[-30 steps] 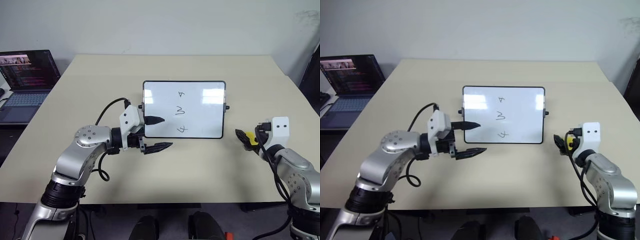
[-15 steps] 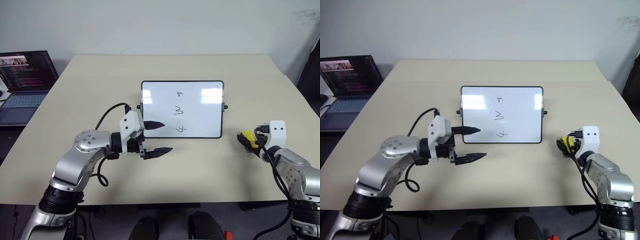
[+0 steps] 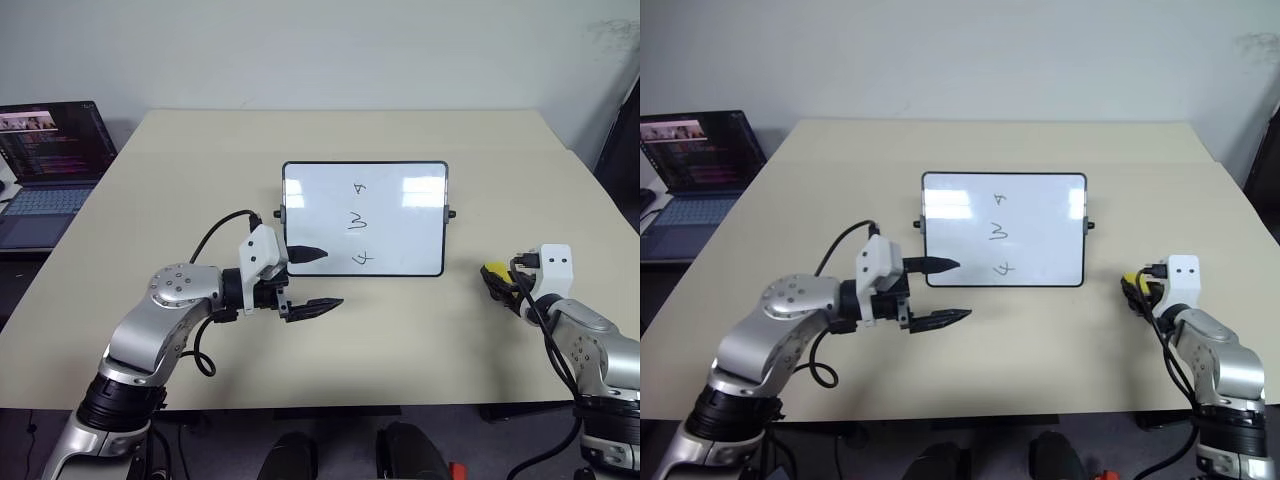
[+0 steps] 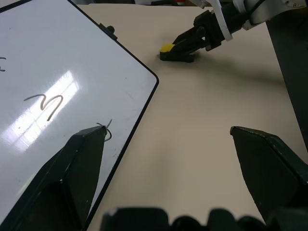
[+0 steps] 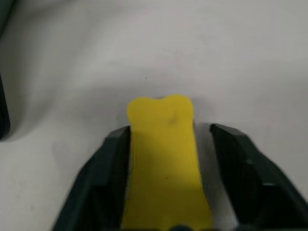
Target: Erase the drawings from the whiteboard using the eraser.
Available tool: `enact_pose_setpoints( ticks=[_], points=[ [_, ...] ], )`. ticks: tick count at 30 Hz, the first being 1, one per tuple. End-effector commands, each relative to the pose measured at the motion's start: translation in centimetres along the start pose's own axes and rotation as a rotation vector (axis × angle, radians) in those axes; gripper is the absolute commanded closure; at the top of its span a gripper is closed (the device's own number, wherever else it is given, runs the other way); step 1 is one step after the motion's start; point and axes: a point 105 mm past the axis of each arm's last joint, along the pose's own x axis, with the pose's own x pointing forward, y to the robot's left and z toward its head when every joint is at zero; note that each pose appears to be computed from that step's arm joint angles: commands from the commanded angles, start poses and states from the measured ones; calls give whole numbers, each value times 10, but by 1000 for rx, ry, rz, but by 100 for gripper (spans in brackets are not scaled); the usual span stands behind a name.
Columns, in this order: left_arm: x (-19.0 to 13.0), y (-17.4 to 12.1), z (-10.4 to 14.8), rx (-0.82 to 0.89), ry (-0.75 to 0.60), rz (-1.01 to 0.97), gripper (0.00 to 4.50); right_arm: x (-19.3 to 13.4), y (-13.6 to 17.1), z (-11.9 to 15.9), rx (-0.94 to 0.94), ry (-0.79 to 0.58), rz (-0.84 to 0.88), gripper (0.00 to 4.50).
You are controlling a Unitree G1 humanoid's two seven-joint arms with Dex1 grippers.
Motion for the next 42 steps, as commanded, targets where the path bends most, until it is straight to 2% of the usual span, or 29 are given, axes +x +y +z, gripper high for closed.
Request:
enact_pose_setpoints(
  ticks=[1,2,3,9,12,18,20,27,31,42],
  points=[
    [-3,-1,10,49,-13,-2,0,-3,-3,15,13,-64,-14,282],
    [-3,-1,10,49,-12,-2,0,-3,-3,15,17,-64,-15,313],
    [-4,-1,10,48,-12,-2,0,-3,-3,15,25,-67,-17,318],
    [-3,1,9,27,-15,23,0,-4,-2,17,53,-82,-14,319],
    [-5,6,7,7,-22,86,0,-8,3,26,-10,-127,0,319],
    [-16,28,1,-9,-33,300,0,-24,41,50,-226,-275,104,319],
    [-21,37,3,-19,-53,374,0,-28,59,51,-321,-308,157,319],
    [-32,52,3,-31,-33,515,0,-38,134,52,-467,-441,394,319],
    [-35,62,2,-38,-24,594,0,-30,156,55,-522,-481,446,319],
    [-39,86,12,-26,-66,719,0,-6,218,116,-648,-687,524,319]
  ],
)
